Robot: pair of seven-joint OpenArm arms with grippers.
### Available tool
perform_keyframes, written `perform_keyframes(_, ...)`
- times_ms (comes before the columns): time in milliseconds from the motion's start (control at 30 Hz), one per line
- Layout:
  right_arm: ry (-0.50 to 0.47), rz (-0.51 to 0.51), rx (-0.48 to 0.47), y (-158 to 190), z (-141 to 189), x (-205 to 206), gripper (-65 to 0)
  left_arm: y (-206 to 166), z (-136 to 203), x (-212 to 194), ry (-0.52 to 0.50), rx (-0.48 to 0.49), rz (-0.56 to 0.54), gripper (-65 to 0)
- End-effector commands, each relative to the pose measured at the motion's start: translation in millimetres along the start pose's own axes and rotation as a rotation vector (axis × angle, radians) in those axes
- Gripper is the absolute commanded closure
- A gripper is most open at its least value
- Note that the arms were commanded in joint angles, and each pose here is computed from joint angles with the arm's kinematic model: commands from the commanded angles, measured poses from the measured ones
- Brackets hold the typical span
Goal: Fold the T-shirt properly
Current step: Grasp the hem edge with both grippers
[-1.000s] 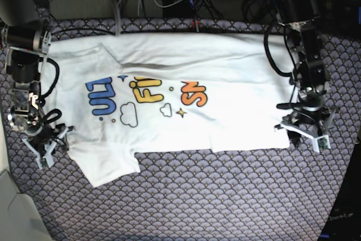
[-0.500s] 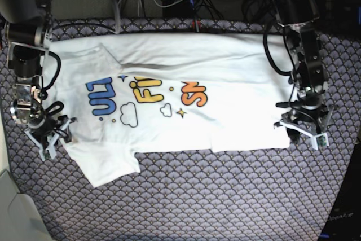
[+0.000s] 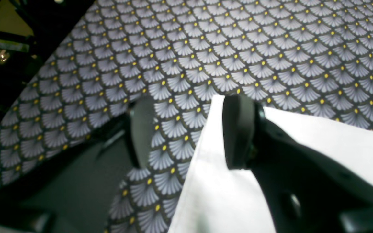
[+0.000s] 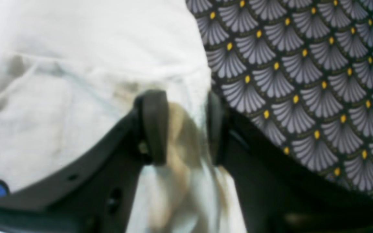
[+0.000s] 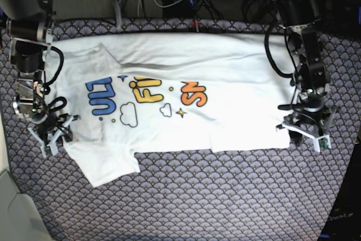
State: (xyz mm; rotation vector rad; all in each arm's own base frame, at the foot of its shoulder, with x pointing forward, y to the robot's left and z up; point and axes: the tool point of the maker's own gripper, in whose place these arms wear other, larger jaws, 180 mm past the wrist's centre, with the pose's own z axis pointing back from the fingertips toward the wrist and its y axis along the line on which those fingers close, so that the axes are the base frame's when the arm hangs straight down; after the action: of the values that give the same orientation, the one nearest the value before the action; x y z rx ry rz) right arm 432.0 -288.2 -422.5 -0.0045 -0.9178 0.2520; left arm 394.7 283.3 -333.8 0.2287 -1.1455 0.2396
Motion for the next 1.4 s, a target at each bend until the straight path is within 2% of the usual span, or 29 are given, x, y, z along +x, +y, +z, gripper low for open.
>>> perform_keyframes(0, -0.023, 0.018, -0.026, -13, 2, 15, -14.0, 5, -2, 23, -0.066, 0.010, -0.008, -33.2)
perform_keyframes(200, -0.023, 0.011, -0.022, -10, 1, 14, -0.2, 10, -16, 10, -0.015, 0.027, 0.008, -33.2)
perform_keyframes(467, -0.023, 0.013, -0.021, -10, 1, 14, 0.0, 12, -46, 4, 0.053, 0.030, 0.033, -33.2)
perform_keyframes(600, -0.023, 0.012, -0.017, -7, 0, 15, 0.0, 5, -69, -5, 0.122, 0.020, 0.061, -33.2)
perform_keyframes(767, -0.025, 0.011, -0.016, -6, 0, 16, 0.0, -4, -84, -5, 0.065, 0.013, 0.082, -33.2)
perform_keyframes(933, -0.027, 0.012, -0.016, -6, 0, 16, 0.0, -11, -91, -32, 0.129, 0.006, 0.098, -33.2)
perform_keyframes(1033, -0.027, 0.012, -0.016, -6, 0, 16, 0.0, -12, -91, -40, 0.123, 0.006, 0.100, -33.2)
perform_keyframes(1200, -0.028, 0.012, -0.016, -6, 0, 17, 0.0, -27, -91, -40, 0.118, -0.032, 0.043, -33.2)
perform_keyframes(1367, -0.029, 0.013, -0.016, -6, -1, 18, 0.0, -28, -89, -32, 0.090, -0.037, 0.035, -33.2)
